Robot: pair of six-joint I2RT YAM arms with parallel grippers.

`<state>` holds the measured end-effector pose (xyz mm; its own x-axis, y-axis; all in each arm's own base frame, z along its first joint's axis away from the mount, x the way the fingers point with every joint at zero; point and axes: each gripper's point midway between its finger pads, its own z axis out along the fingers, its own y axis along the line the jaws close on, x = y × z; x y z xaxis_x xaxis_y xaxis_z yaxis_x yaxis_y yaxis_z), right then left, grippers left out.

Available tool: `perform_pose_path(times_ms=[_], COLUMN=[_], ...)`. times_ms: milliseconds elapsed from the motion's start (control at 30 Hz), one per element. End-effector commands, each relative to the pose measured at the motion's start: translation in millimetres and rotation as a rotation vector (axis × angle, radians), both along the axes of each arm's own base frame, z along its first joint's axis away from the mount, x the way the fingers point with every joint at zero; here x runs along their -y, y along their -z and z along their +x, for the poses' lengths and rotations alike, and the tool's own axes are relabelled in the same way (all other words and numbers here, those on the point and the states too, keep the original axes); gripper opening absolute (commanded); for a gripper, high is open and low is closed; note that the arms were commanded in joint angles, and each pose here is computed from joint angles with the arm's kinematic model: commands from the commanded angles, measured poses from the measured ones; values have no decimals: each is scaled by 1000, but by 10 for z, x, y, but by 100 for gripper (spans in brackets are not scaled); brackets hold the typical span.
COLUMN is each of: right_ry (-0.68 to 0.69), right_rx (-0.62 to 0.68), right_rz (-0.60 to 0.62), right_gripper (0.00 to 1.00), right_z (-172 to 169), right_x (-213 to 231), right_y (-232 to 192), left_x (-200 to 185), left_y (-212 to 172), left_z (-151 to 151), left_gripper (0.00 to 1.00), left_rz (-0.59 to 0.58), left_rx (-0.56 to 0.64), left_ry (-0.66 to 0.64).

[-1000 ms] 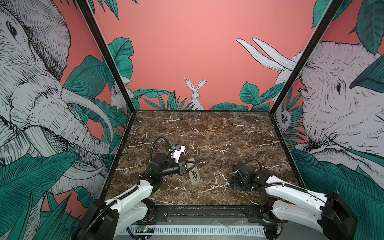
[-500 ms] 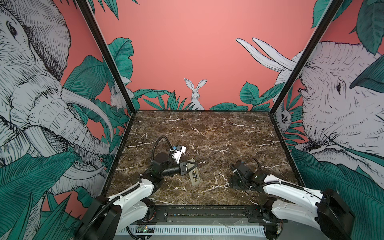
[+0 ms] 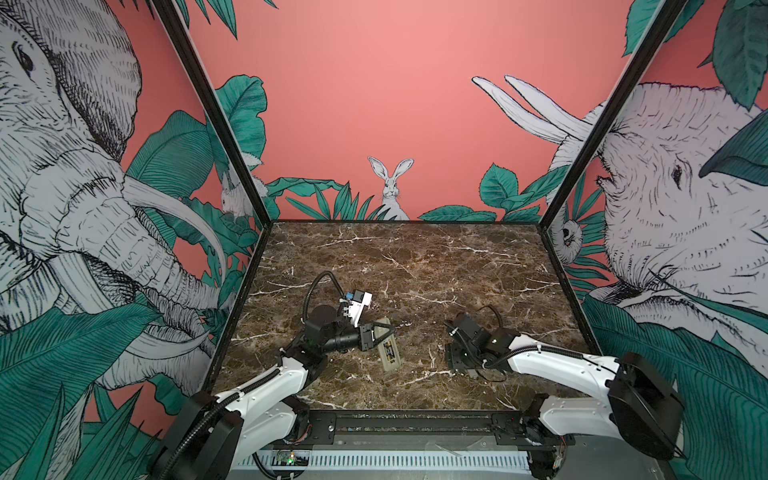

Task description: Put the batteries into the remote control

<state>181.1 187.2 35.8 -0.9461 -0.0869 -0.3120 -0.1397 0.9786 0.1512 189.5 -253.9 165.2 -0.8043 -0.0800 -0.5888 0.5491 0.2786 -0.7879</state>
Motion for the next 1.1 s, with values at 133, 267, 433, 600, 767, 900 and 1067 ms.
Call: perform_pose_path(times_ms=[133,267,433,600,767,900,1067], right_ry=[-31,-23,-6,-27,-1,16,6], right_rx=[39,68,102,62,36,-11,-57], right_rz=[-36,-54,9,-38,-48,-31,-35], right_gripper=[72,73,70,67,65,61,55], right_z=[39,56,152,132,7,-165,-279], right_x=[-19,56,-87,-86,61,170,217], right_y=[-173,-330,-512,-446,-407,-312,-154], left_x=[-6,-11,-36,-50,-64,-59,-59], left_y=[-85,-60,23,39,47,22,33], left_z=[-17,-1,29,23,1,-1,-1], left_gripper=[0,0,0,0,0,0,0], left_rz=[-14,2,28,32,41,38,41], left_rx=[53,48,36,33,41,50,50], left_ry=[3,-4,-30,-35,-34,-29,-28])
